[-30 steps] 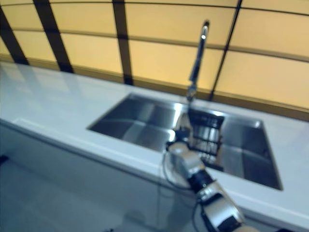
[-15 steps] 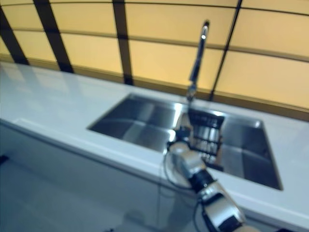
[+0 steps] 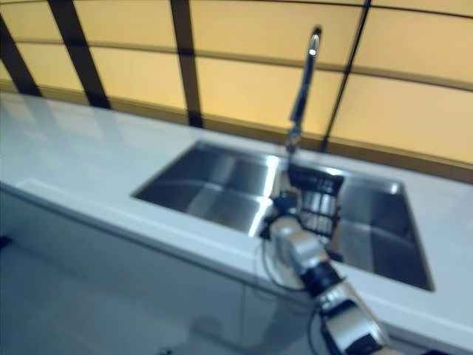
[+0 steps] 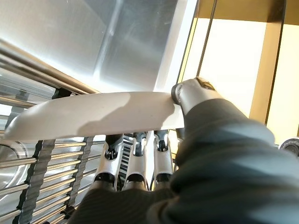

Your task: Take plates into dishwasher

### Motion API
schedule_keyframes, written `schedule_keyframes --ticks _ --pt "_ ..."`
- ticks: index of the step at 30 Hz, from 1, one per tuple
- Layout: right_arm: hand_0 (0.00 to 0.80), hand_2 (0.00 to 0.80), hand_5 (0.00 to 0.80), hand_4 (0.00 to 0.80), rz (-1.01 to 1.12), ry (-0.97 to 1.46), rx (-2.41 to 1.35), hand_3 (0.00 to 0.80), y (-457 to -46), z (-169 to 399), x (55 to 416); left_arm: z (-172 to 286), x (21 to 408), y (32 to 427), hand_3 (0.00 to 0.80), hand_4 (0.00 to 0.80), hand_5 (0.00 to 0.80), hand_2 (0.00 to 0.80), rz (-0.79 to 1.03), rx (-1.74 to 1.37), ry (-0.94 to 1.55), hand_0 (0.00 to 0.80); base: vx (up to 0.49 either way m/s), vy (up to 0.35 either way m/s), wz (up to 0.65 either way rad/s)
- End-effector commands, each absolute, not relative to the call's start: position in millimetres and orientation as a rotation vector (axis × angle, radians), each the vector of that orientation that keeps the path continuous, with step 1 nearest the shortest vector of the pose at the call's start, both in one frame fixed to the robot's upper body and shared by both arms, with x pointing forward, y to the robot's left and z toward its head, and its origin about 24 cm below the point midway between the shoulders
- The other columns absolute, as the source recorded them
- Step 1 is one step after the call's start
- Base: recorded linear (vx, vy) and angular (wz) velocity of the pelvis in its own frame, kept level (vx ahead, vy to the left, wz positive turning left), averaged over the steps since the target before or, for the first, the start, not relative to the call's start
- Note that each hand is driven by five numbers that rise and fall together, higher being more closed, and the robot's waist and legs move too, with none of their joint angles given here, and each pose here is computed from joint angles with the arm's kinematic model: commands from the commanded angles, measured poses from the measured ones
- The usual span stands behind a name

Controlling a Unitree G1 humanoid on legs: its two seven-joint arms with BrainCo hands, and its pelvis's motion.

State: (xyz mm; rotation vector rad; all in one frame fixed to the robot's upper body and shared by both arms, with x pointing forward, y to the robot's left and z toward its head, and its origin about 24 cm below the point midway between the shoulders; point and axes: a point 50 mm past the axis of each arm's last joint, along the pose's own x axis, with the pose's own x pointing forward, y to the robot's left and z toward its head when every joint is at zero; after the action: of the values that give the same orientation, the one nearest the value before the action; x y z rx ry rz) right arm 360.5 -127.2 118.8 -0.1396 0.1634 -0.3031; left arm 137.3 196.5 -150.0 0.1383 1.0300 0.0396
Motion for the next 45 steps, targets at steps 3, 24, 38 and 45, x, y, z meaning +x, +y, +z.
schedule_keyframes --ticks 3,24,38,45 --pt "0.800 0.800 0.800 0.800 -0.287 -0.012 -0.096 0.800 -138 155 360 -152 131 202 0.000 0.000 0.000 0.000 0.031 0.174 1.046 0.000 0.000 0.000 0.00" --pt "0.800 0.800 0.800 0.800 -0.156 -0.161 -0.128 0.800 -157 170 337 -154 121 206 0.000 0.000 0.000 0.000 0.043 0.167 1.057 0.000 -0.003 0.000 -0.03" --pt "0.800 0.800 0.800 0.800 -0.128 -0.372 -0.136 0.800 -179 212 315 -155 111 214 0.000 0.000 0.000 0.000 0.059 0.162 1.071 0.000 0.002 0.000 -0.02" --pt "0.800 0.800 0.800 0.800 -0.129 -0.490 -0.137 0.800 -189 237 306 -155 108 219 0.000 0.000 0.000 0.000 0.067 0.158 1.075 0.000 0.004 0.001 -0.03"
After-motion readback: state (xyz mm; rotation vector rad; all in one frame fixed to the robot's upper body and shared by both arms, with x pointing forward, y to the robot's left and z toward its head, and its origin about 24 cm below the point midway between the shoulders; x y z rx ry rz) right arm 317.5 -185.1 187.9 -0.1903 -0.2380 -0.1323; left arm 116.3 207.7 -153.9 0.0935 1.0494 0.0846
